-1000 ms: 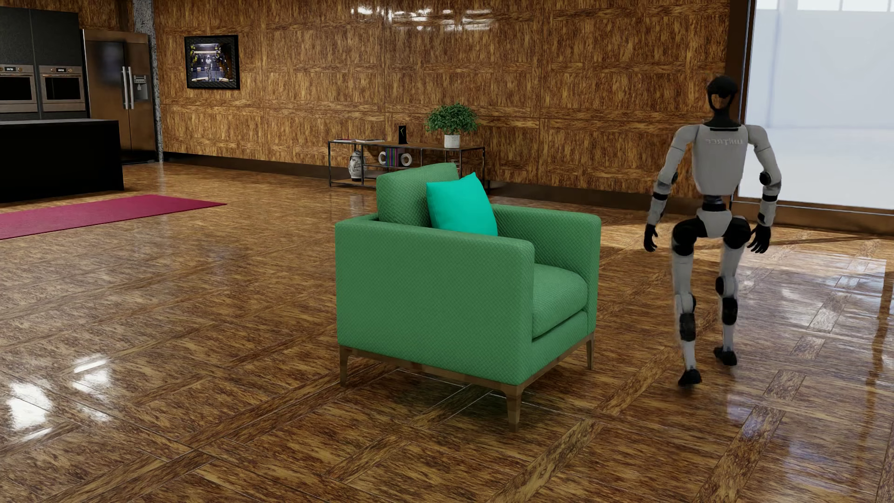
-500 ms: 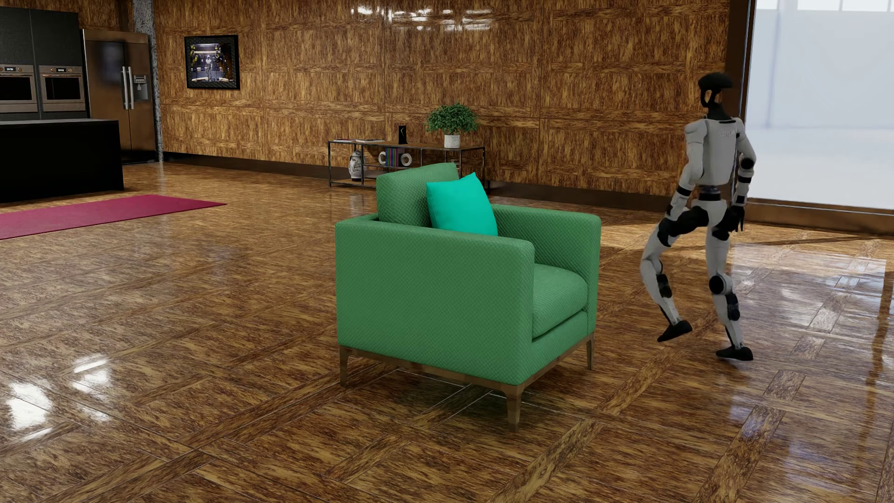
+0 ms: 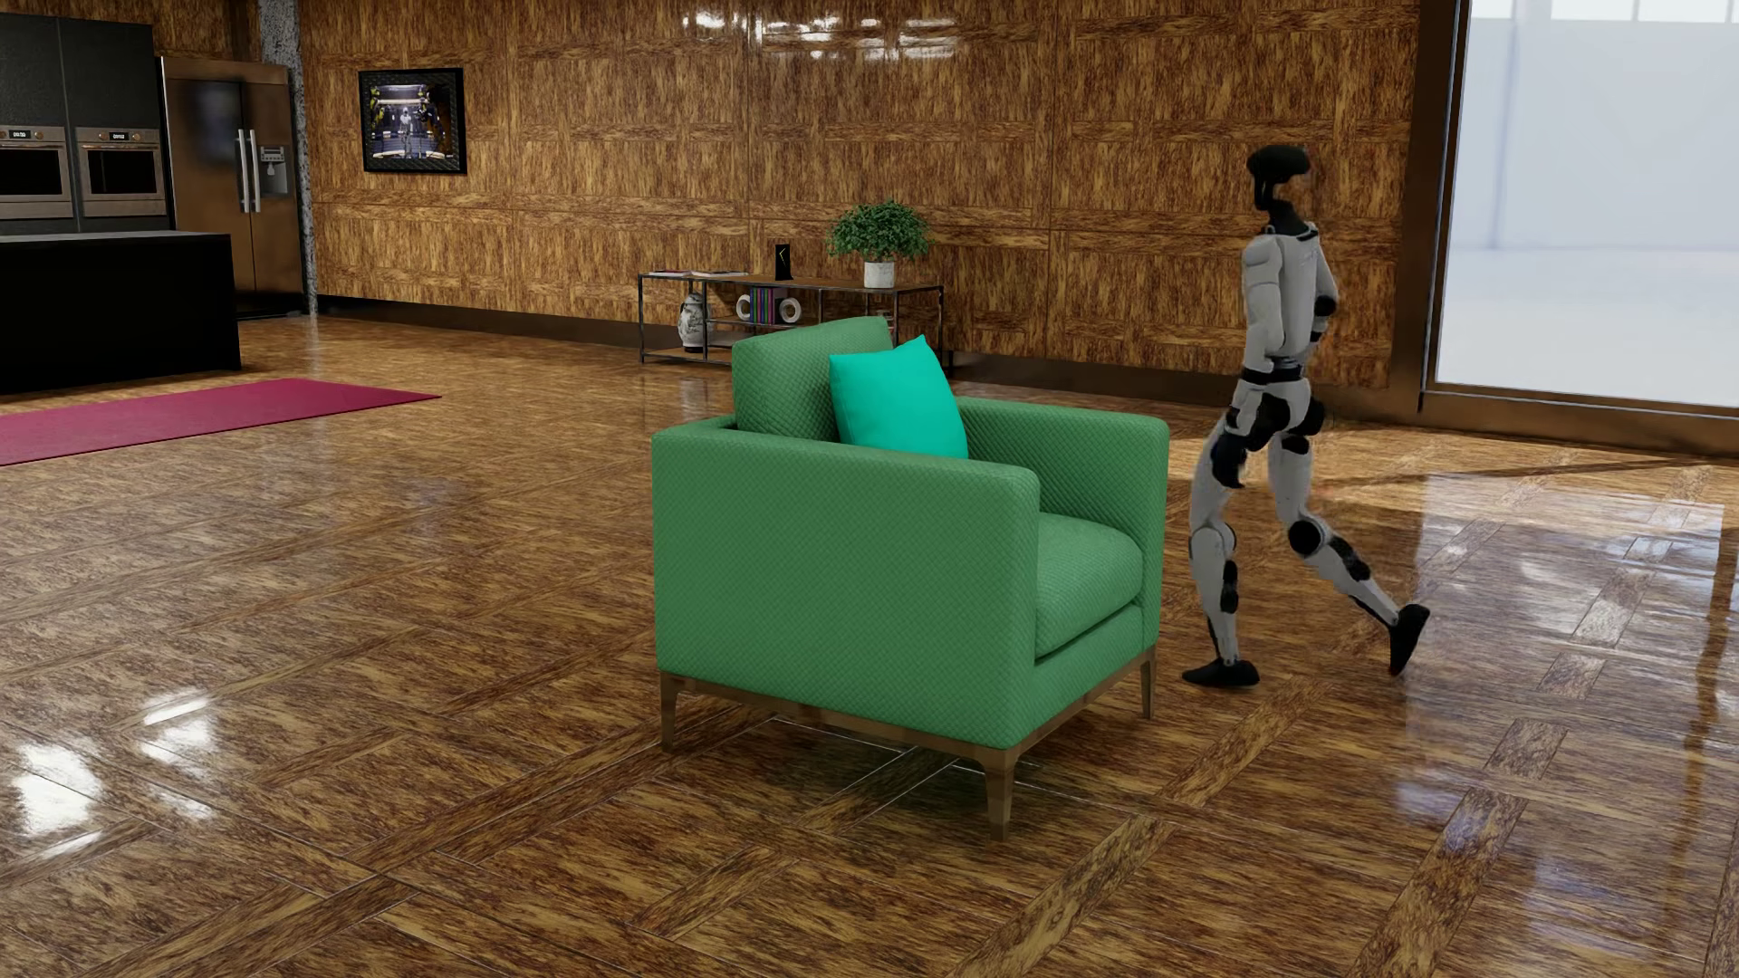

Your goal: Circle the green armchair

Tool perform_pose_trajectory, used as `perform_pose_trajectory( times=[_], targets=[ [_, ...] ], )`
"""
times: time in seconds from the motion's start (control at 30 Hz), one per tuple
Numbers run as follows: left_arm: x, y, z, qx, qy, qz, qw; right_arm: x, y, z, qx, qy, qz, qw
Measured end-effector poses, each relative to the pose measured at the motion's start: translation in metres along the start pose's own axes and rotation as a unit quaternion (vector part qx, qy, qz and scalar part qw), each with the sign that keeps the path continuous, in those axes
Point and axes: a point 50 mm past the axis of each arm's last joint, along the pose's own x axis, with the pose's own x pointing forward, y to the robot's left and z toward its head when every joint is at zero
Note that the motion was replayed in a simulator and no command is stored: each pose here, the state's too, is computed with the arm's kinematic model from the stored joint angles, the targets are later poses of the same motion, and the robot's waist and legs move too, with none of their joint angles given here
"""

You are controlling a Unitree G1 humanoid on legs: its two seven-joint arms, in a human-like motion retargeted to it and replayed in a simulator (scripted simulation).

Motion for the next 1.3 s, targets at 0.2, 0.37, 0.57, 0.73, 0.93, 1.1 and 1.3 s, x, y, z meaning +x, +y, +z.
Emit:
perform_pose_trajectory(
  times=[0.2,0.37,0.57,0.73,0.93,1.1,1.3],
  targets=[
    [0.0,0.029,0.068,-0.013,-0.121,0.039,0.992,0.003,-0.024,0.011,-0.017,-0.014,-0.026,0.999],
    [-0.002,0.041,0.084,-0.007,-0.145,0.052,0.988,-0.003,-0.032,0.0,-0.022,0.001,-0.034,0.999],
    [0.003,0.012,0.051,0.006,-0.089,0.013,0.996,-0.015,-0.003,-0.052,-0.004,0.093,-0.002,0.996],
    [-0.005,-0.026,-0.013,0.016,0.014,-0.037,0.999,-0.03,0.034,-0.08,0.006,0.142,0.042,0.989],
    [-0.008,-0.039,-0.029,0.002,0.045,-0.05,0.998,-0.016,0.01,-0.052,0.021,0.09,0.003,0.996],
    [0.002,0.025,0.052,-0.052,-0.092,0.042,0.994,-0.005,-0.062,-0.004,-0.004,0.013,-0.081,0.997],
    [-0.009,0.069,0.112,-0.044,-0.196,0.094,0.975,-0.007,-0.129,0.044,-0.006,-0.049,-0.169,0.984]
  ],
)
